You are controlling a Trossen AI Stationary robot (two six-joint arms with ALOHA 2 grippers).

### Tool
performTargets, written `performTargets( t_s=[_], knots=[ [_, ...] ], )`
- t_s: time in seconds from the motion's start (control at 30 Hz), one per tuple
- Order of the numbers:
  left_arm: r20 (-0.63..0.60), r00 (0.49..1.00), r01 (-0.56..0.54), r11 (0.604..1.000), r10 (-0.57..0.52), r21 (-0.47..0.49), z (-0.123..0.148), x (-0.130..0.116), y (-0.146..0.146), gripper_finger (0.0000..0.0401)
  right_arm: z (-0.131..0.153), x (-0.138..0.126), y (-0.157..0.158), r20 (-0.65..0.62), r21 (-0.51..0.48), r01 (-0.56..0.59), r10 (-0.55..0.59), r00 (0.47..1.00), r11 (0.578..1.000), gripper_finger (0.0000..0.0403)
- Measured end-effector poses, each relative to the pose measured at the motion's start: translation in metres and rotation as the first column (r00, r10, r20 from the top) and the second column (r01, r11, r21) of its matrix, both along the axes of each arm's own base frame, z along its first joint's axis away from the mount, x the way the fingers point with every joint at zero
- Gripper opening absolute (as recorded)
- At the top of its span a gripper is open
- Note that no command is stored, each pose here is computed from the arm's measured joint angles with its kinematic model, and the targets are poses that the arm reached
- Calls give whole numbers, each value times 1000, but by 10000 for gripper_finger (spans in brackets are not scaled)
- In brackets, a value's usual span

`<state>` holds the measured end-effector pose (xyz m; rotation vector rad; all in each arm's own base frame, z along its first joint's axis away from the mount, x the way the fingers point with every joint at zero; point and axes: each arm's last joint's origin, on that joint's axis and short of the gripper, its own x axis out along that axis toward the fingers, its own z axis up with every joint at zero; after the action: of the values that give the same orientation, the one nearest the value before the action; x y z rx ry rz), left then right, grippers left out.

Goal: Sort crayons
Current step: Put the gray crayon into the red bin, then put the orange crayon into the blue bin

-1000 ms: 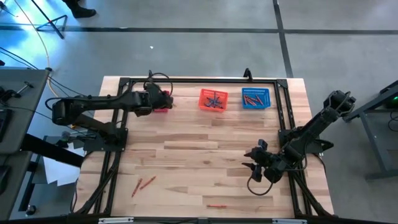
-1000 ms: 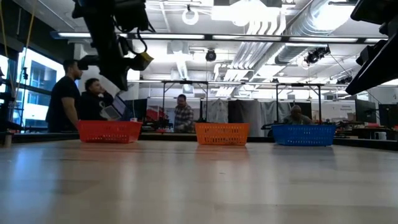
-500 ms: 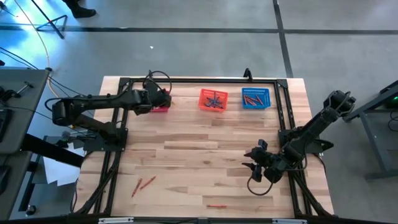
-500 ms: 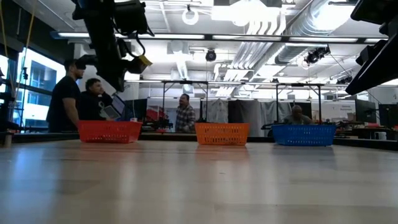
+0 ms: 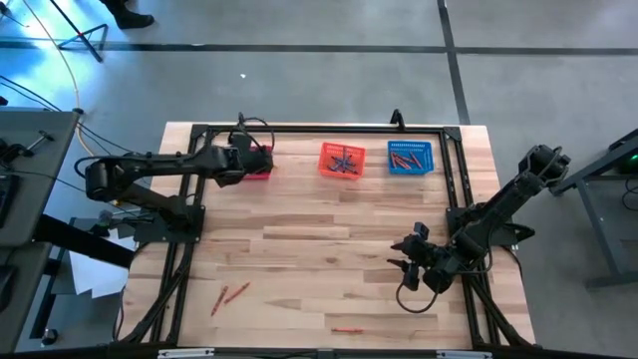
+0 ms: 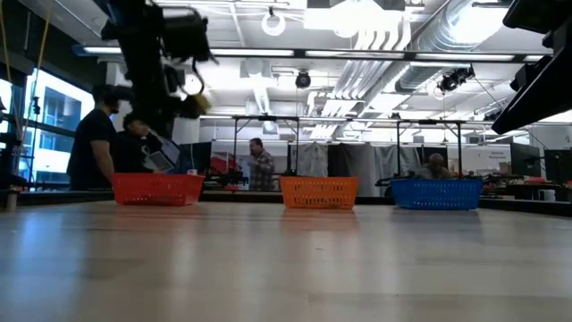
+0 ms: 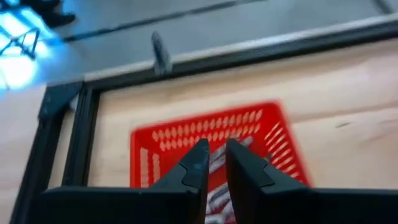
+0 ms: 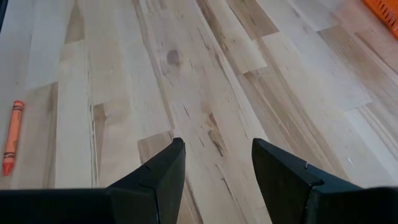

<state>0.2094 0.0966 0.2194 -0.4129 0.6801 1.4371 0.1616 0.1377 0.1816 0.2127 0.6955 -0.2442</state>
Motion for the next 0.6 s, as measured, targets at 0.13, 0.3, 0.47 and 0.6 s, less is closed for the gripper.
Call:
performTargets(
  t_s=[0.13,0.3,0.47,0.6],
  knots=[
    [-18,999,-28,999,27,-18,-25,-6,2,42,0,0,0,0,0,0,0,1000,1000,181],
    [9,999,-52,999,52,-15,-38,-10,2,42,0,0,0,-4,3,-3,3,1000,1000,181],
    [25,1000,7,998,-6,-64,-37,-7,0,42,0,0,0,-2,0,-1,1,1000,1000,181],
    [52,983,184,974,-179,-135,-32,0,-13,42,0,0,0,-2,0,0,0,1000,1000,181]
  ],
)
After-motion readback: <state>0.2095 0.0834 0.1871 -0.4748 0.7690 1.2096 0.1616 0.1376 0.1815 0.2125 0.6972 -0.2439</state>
